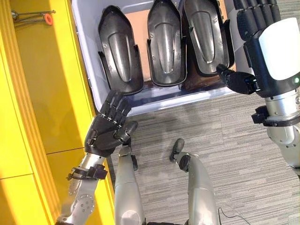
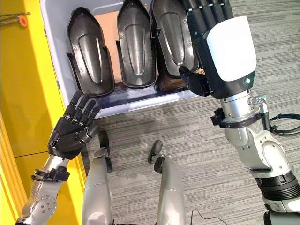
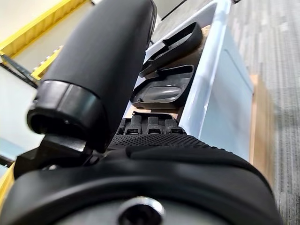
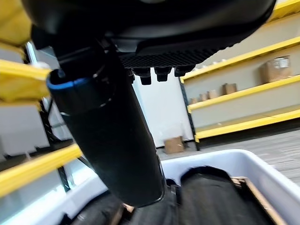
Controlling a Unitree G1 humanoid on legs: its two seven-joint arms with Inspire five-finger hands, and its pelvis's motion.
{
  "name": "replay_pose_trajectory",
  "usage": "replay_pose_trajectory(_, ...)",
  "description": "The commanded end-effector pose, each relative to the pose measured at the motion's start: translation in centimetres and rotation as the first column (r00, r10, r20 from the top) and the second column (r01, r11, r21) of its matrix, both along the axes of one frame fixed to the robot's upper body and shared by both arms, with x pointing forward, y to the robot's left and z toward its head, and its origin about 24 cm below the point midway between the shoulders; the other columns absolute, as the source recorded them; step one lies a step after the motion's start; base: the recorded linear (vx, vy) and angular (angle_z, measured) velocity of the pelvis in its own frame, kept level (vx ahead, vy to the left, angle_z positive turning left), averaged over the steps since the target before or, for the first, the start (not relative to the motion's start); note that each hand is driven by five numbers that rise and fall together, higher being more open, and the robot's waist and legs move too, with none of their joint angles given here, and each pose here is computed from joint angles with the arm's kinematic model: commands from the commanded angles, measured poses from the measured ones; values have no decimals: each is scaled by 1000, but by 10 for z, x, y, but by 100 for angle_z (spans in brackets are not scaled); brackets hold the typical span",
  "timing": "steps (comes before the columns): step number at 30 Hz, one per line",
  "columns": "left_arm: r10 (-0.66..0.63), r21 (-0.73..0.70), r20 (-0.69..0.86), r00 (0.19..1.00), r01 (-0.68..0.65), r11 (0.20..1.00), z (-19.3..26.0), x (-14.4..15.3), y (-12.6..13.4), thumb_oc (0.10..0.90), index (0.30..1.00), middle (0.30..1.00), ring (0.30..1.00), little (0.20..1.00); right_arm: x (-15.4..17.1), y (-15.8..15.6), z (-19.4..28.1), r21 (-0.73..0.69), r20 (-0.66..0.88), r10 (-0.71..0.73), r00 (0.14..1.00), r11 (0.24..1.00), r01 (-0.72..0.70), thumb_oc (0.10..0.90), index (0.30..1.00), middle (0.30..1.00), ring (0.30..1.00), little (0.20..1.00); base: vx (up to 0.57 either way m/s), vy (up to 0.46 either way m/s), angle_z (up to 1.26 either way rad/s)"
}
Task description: Move parts from the plastic box to the shelf.
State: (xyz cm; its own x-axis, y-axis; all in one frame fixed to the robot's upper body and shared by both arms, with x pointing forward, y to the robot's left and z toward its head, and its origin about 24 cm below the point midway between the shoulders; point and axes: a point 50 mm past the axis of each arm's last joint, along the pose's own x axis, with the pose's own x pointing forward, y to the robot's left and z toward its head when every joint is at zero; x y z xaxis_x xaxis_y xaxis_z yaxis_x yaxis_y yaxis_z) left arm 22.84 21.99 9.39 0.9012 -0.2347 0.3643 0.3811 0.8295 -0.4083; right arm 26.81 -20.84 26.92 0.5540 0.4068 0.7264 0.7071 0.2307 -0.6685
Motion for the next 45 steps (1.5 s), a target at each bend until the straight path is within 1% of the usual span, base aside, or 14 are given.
replay_pose_trajectory(1, -99, 14, 145, 984, 98, 995, 26, -4, -12, 900, 1000, 1000, 1000, 1000, -10, 3, 54, -52, 215, -10, 977, 998, 22, 900, 1000, 1000, 1000, 1000, 12, -31, 1)
replay_pose_trajectory(4, -105, 23, 143, 984, 102, 994, 27, -3, -12, 900, 1000, 1000, 1000, 1000, -5, -2, 57, -48, 208, -49, 977, 997, 60, 900, 1000, 1000, 1000, 1000, 10, -47, 1)
replay_pose_trajectory(7, -110, 4, 135, 985, 110, 994, 27, -3, -11, 900, 1000, 1000, 1000, 1000, -5, -3, 57, -40, 197, -32, 980, 998, 41, 900, 1000, 1000, 1000, 1000, 3, -11, 1)
replay_pose_trajectory(10, -106, 3, 143, 984, 107, 994, 28, -3, -11, 900, 1000, 1000, 1000, 1000, -8, 0, 56, -74, 196, -15, 980, 997, 30, 900, 1000, 1000, 1000, 1000, 0, 0, 0)
replay_pose_trajectory(13, -107, 13, 138, 985, 107, 994, 29, -2, -12, 900, 1000, 1000, 1000, 1000, -8, 3, 52, -95, 159, -15, 987, 995, 30, 900, 1000, 1000, 1000, 1000, 0, 0, 0)
replay_pose_trajectory(18, -126, 9, 134, 983, 126, 992, 28, -2, -11, 900, 1000, 1000, 1000, 1000, -7, 10, 46, -187, 129, 6, 992, 982, 19, 900, 1000, 1000, 1000, 1000, 0, 0, 0)
replay_pose_trajectory(21, -127, 15, 141, 982, 126, 992, 30, -3, -11, 900, 1000, 1000, 1000, 1000, -6, 12, 46, -196, 105, 7, 994, 981, 13, 900, 1000, 1000, 1000, 1000, 0, 0, 0)
replay_pose_trajectory(25, -148, 17, 145, 978, 147, 989, 30, -2, -12, 900, 1000, 1000, 1000, 1000, -8, 18, 44, -228, 95, 60, 994, 973, -37, 900, 1000, 1000, 1000, 1000, 0, 0, 0)
replay_pose_trajectory(29, -140, 0, 131, 982, 141, 990, 29, -3, -11, 900, 1000, 1000, 1000, 1000, -12, 18, 41, -226, 82, 72, 994, 973, -51, 900, 1000, 1000, 1000, 1000, 0, 0, 0)
replay_pose_trajectory(33, -132, 11, 128, 983, 132, 991, 27, -4, -9, 900, 1000, 1000, 1000, 1000, -16, 18, 34, -267, 77, 49, 996, 963, -27, 900, 1000, 1000, 1000, 1000, 0, 0, 0)
replay_pose_trajectory(36, -133, 12, 131, 982, 133, 991, 28, -3, -10, 900, 1000, 1000, 1000, 1000, -16, 19, 32, -271, 70, 37, 997, 962, -17, 900, 1000, 1000, 1000, 1000, 0, 0, 0)
replay_pose_trajectory(39, -117, 40, 120, 986, 113, 993, 28, -1, -10, 900, 1000, 1000, 1000, 1000, -8, 16, 33, -280, 38, -15, 999, 960, 25, 900, 1000, 1000, 1000, 1000, 0, 0, 0)
replay_pose_trajectory(43, -100, 21, 101, 990, 98, 995, 24, 0, -6, 900, 1000, 1000, 1000, 1000, 4, 10, 32, -298, 30, -86, 996, 950, 91, 900, 1000, 1000, 1000, 1000, 0, 0, 0)
replay_pose_trajectory(45, -105, 40, 92, 990, 101, 994, 24, 1, -7, 900, 1000, 1000, 1000, 1000, 11, 5, 33, -270, 21, -112, 993, 956, 114, 900, 1000, 1000, 1000, 1000, 0, 0, 0)
